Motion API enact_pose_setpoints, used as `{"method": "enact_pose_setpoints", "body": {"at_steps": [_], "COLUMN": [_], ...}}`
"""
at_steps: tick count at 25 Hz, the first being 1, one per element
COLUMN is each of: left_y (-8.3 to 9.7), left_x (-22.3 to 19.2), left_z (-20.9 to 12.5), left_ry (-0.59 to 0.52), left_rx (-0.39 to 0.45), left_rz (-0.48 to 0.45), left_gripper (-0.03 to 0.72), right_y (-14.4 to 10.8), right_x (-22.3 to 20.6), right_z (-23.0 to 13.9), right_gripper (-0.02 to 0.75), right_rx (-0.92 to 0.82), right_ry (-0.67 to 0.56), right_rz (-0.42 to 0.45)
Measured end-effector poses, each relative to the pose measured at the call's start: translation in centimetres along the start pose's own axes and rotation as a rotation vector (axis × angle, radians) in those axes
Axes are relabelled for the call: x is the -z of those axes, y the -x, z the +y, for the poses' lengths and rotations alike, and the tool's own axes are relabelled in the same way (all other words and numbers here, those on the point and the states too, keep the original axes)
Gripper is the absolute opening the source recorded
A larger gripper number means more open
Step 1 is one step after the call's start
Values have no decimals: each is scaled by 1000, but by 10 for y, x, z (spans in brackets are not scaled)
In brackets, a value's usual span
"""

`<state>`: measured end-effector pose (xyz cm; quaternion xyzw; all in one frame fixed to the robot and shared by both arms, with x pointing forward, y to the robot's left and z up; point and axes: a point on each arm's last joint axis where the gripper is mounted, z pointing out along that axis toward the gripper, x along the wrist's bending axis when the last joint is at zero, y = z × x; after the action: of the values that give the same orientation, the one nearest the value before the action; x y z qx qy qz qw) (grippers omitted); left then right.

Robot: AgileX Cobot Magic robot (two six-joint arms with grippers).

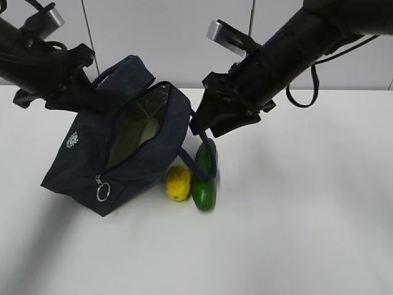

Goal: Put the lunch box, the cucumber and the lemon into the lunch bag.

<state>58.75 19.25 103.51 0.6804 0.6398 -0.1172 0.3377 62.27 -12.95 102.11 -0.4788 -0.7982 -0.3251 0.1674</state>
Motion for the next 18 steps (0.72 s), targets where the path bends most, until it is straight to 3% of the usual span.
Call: {"method": "enact_pose_setpoints", "body": {"at_steps": [13,18], "left_y": [-36,-42], "left_x": [20,22], "left_z": [5,2], "left_ry": [1,-29], "left_rx": [61,44], "left_rz": [96,142], "left_gripper": [19,19], "right_y": [3,15], "right_x": [20,24], "right_z": [-14,-18], "right_gripper": [414,414], "right_rx": [-76,-47], "right_ry": [-143,-195], "right_rz": [-206,-352]}}
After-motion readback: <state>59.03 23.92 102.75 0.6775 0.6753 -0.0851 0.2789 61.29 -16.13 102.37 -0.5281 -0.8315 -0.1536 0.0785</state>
